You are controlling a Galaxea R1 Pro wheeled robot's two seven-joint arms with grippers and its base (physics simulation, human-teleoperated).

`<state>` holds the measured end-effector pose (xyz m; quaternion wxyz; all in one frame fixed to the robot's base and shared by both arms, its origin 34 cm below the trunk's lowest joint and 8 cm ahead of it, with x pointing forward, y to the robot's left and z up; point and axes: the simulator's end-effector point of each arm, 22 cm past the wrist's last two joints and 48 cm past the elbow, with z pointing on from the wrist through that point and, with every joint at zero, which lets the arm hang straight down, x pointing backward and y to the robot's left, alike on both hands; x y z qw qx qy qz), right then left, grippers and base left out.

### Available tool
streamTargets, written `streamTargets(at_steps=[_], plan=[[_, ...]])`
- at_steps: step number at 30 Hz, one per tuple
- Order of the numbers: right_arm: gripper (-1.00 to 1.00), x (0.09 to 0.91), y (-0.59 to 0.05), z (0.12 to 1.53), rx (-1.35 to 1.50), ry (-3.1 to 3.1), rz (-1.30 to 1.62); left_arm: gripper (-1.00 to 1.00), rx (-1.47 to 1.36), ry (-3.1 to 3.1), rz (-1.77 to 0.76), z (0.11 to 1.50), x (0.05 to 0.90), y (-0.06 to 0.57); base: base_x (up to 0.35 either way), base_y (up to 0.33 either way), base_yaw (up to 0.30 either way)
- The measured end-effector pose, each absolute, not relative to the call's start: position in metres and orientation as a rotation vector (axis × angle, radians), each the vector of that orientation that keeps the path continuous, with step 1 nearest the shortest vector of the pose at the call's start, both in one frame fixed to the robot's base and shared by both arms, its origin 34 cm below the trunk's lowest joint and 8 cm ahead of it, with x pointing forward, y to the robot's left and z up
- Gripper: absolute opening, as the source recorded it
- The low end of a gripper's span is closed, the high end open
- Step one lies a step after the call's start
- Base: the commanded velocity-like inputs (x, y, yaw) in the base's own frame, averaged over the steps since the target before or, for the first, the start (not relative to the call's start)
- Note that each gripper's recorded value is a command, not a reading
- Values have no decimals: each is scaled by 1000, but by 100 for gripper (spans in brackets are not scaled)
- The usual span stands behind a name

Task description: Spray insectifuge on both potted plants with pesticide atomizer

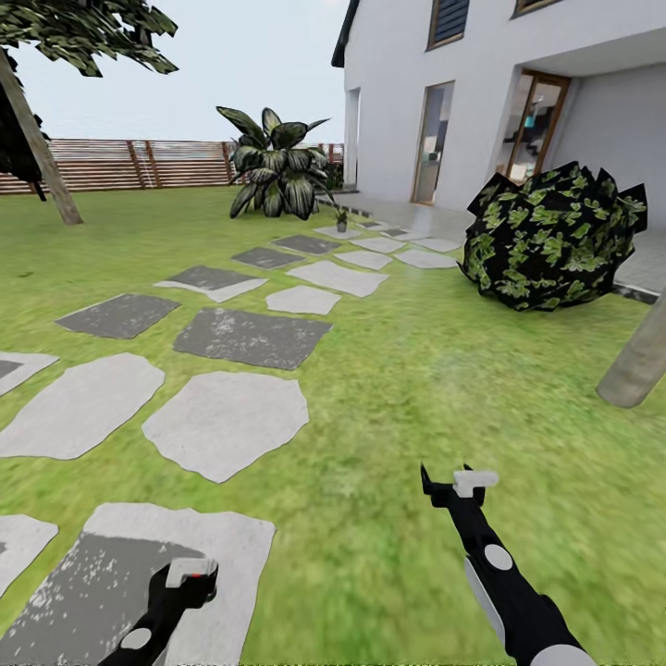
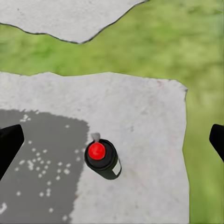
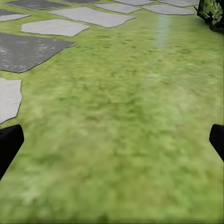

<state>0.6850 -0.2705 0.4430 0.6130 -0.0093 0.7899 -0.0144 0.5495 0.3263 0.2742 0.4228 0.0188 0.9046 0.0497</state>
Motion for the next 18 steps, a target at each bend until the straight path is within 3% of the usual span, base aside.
streamTargets(at_steps=[9, 18], plan=[[100, 678, -271, 414, -22, 1836, -33, 100, 46, 2262, 126, 250, 542, 328, 0, 0, 10], [100, 672, -270, 385, -22, 1875, -33, 100, 49, 2303, 126, 226, 530, 328, 0, 0, 141]])
